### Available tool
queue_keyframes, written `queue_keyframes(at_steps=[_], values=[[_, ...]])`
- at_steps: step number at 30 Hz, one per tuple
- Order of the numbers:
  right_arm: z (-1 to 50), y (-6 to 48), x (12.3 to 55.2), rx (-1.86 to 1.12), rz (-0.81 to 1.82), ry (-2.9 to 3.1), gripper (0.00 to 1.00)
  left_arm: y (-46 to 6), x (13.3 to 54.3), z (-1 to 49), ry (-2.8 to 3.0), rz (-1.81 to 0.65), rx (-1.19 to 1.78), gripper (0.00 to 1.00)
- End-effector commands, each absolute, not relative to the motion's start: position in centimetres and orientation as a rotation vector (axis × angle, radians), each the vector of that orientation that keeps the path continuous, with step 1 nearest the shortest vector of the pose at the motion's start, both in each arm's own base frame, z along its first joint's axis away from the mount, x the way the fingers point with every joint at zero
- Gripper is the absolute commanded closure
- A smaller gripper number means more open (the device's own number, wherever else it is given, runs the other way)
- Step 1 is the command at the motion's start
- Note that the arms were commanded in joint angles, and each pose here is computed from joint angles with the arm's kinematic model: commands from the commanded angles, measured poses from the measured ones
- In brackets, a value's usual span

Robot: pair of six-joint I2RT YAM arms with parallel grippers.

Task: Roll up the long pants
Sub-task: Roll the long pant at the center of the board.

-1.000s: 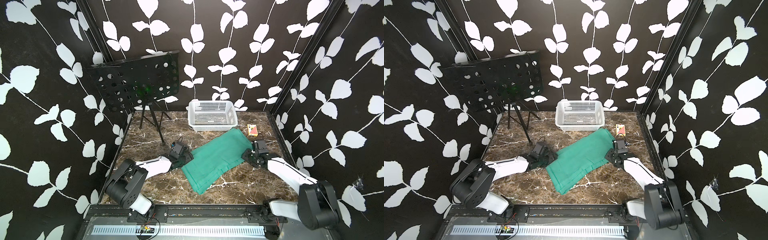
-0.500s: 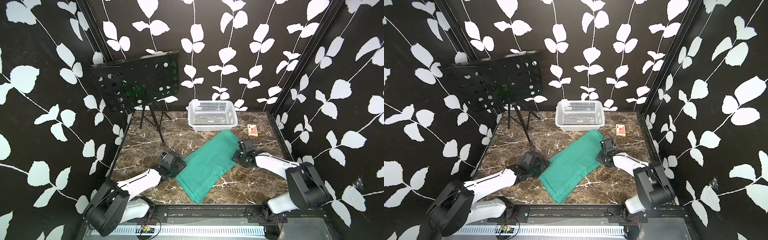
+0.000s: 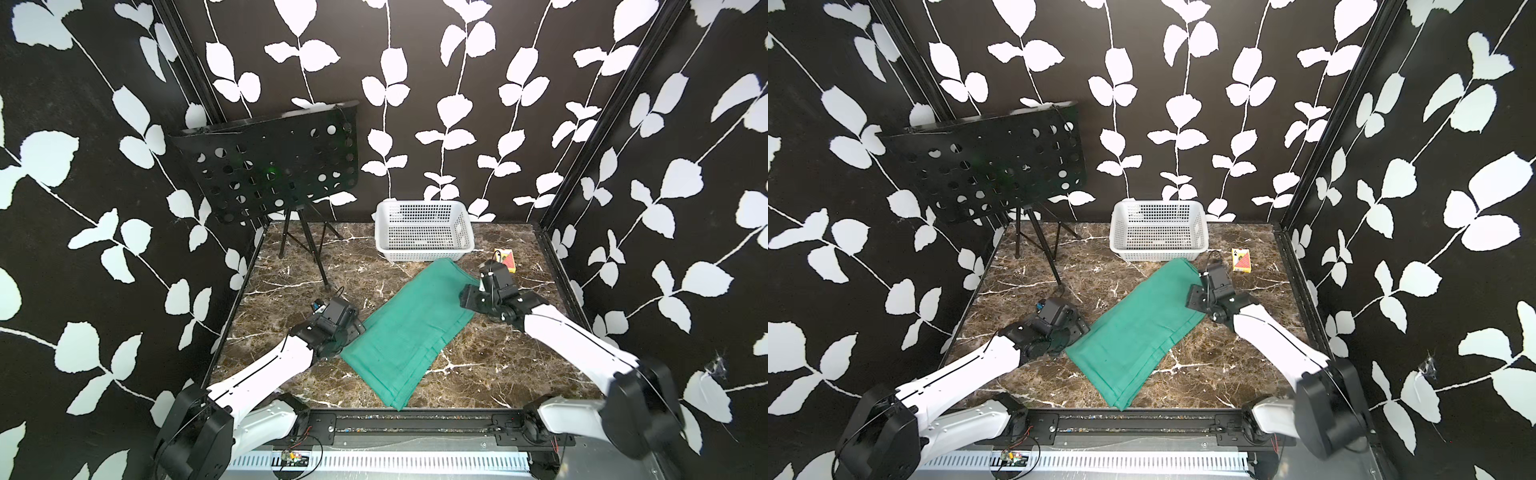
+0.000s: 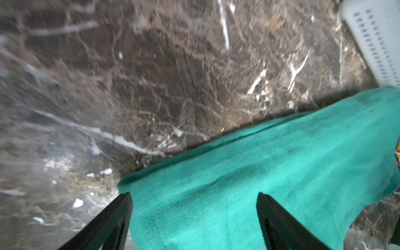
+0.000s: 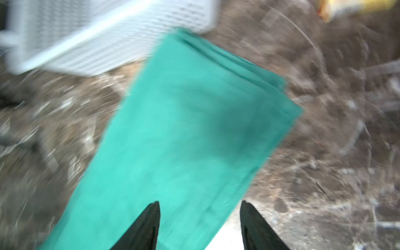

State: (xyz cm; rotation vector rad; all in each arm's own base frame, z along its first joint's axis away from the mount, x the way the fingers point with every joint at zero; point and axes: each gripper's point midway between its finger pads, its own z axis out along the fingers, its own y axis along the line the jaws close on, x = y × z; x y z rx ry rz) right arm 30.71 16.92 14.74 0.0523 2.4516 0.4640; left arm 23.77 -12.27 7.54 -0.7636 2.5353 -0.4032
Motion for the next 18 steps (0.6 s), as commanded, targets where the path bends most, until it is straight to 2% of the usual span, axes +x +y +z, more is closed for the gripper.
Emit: queue_keyframes(at_steps=[1, 6, 9, 13, 18], values=[[15.9, 21.6, 26.1, -0.396, 0.452, 2.408, 0.39, -10.2, 24.4, 7.9, 2.537, -0.293, -0.768, 0.11], [16.1, 31.0, 17.3, -0.990, 0.467, 2.244, 0.38, -9.0, 25.0, 7.9, 2.519, -0.369, -0.869, 0.23], [14.9, 35.0, 12.8, -1.291, 0.384, 2.109, 0.37, -8.3, 25.1, 8.4, 2.485, -0.371, -0.885, 0.24], [12.8, 38.1, 10.1, -1.501, 0.284, 1.999, 0.37, -7.2, 24.4, 8.4, 2.458, -0.366, -0.933, 0.25], [9.8, 40.1, 9.6, -1.641, 0.168, 1.959, 0.36, -5.9, 23.1, 8.1, 2.431, -0.360, -1.009, 0.27]])
